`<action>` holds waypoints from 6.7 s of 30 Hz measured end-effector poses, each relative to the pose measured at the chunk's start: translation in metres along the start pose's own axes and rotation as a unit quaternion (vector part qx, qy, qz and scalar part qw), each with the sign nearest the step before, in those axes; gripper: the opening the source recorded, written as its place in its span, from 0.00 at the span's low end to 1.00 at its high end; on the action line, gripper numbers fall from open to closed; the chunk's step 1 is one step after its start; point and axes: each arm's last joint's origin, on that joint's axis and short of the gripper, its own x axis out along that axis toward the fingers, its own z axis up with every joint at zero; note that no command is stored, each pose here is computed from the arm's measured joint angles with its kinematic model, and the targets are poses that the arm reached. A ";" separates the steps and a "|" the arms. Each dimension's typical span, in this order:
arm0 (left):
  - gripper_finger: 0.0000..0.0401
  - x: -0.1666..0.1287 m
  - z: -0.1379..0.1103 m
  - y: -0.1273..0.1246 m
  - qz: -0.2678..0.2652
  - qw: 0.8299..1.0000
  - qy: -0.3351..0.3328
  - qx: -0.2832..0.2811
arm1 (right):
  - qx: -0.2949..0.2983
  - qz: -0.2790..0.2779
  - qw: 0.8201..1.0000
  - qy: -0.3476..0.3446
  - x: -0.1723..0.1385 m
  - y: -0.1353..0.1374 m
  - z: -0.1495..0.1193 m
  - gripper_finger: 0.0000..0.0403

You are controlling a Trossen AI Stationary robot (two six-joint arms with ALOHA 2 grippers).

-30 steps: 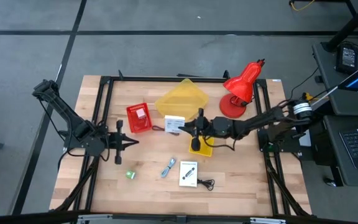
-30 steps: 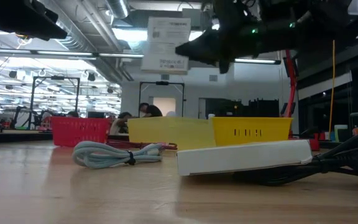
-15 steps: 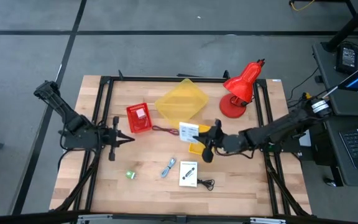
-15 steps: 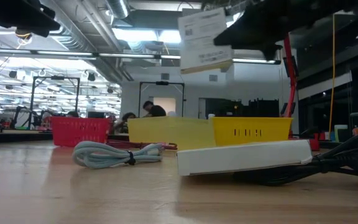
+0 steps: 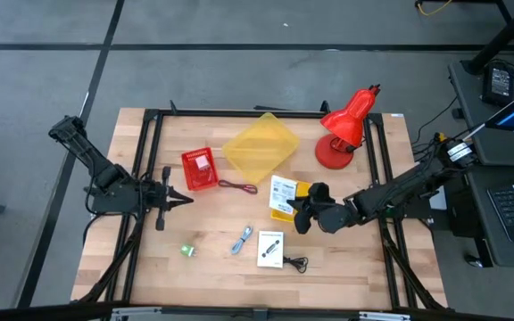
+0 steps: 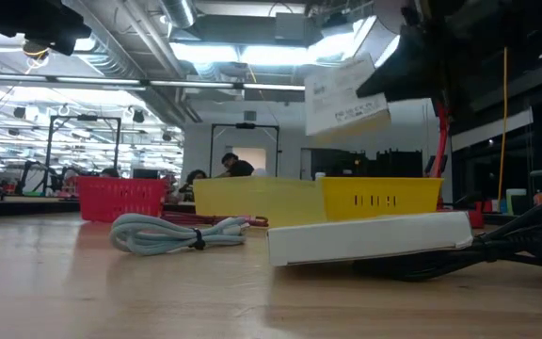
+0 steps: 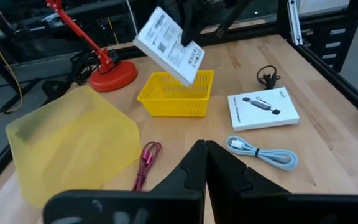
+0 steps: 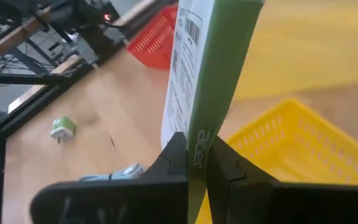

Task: Pick and place items into bin
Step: Put the left white box into the small yellow bin, then put the light blue charger cable into the big yellow bin

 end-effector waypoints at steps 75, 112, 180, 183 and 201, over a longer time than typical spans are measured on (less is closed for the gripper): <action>0.00 0.000 0.000 0.000 -0.002 1.000 0.001 0.027 | 0.280 -0.141 0.904 0.291 0.039 -0.009 0.047 0.02; 0.00 0.000 0.000 0.000 -0.001 1.000 0.001 0.027 | 0.240 -0.110 0.915 0.306 0.043 -0.008 0.048 0.10; 0.00 0.000 0.000 0.000 0.000 1.000 0.000 0.026 | 0.219 -0.102 0.909 0.340 0.041 -0.008 0.046 0.10; 0.00 0.000 0.000 0.000 -0.001 1.000 0.000 0.026 | 0.217 -0.107 0.907 0.346 0.040 -0.009 0.045 0.10; 0.00 0.000 0.000 0.000 0.000 1.000 0.000 0.026 | 0.226 -0.116 0.899 0.356 0.039 -0.010 0.044 0.31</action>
